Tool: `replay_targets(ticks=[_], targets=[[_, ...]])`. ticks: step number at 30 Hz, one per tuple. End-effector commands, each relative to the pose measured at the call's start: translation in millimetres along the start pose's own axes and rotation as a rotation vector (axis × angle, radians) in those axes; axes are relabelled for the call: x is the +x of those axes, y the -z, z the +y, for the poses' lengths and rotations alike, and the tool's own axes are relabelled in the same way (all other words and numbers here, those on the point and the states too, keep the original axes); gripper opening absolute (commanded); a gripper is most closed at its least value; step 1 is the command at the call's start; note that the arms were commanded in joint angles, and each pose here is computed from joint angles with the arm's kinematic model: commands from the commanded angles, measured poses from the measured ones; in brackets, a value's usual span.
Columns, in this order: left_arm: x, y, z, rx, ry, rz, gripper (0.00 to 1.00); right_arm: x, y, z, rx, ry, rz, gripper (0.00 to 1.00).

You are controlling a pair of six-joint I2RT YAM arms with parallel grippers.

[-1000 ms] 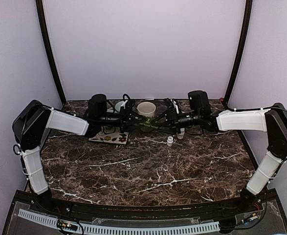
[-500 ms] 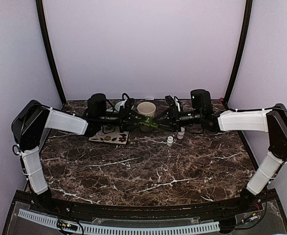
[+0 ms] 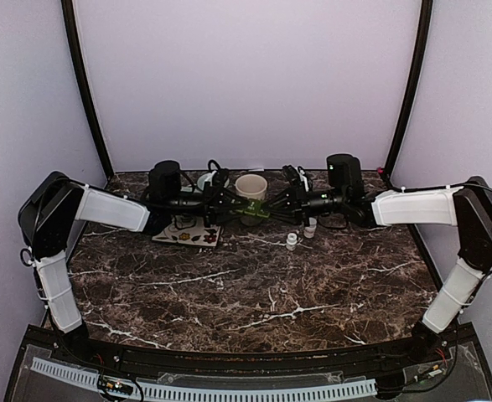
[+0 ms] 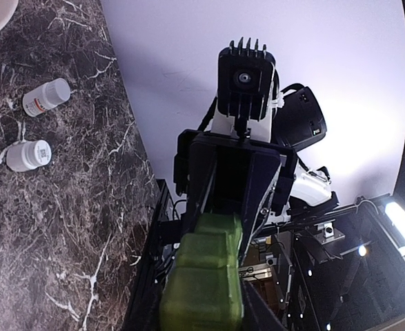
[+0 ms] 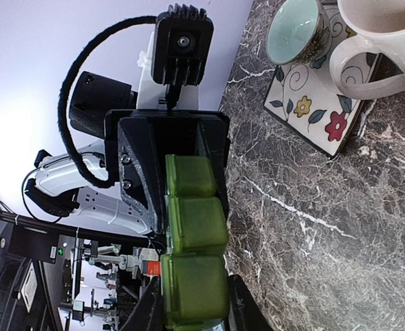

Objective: Sort the pills into containers
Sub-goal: Pass from the left arm to the right

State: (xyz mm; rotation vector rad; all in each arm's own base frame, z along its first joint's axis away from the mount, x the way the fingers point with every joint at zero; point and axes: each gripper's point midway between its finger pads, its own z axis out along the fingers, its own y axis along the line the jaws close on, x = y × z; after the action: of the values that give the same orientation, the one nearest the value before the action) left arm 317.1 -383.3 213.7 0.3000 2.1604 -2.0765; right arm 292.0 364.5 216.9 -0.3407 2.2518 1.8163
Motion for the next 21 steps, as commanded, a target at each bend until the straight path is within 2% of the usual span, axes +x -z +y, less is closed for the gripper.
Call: replay_targets(ticks=[1, 6, 12, 18, 21], targets=[[-1.5, 11.9, -21.0, 0.024, -0.050, -0.035, 0.40, -5.0, 2.9, 9.1, -0.056, 0.015, -0.019, 0.06], [-2.0, 19.5, -21.4, 0.018, -0.067, -0.063, 0.49, -7.1, 6.4, 10.2, -0.073, -0.008, -0.030, 0.06], [-6.6, 28.7, -21.7, -0.002, -0.086, -0.117, 0.55, -8.3, 7.6, 5.2, -0.053, -0.019, -0.039, 0.06], [-16.8, 41.3, -30.2, -0.126, -0.204, -0.220, 0.56, -14.9, 9.4, 1.4, -0.007, -0.014, -0.071, 0.06], [-18.0, 49.3, -39.4, -0.211, -0.278, -0.271, 0.50, -20.5, 10.5, 1.2, 0.021, -0.003, -0.093, 0.06]])
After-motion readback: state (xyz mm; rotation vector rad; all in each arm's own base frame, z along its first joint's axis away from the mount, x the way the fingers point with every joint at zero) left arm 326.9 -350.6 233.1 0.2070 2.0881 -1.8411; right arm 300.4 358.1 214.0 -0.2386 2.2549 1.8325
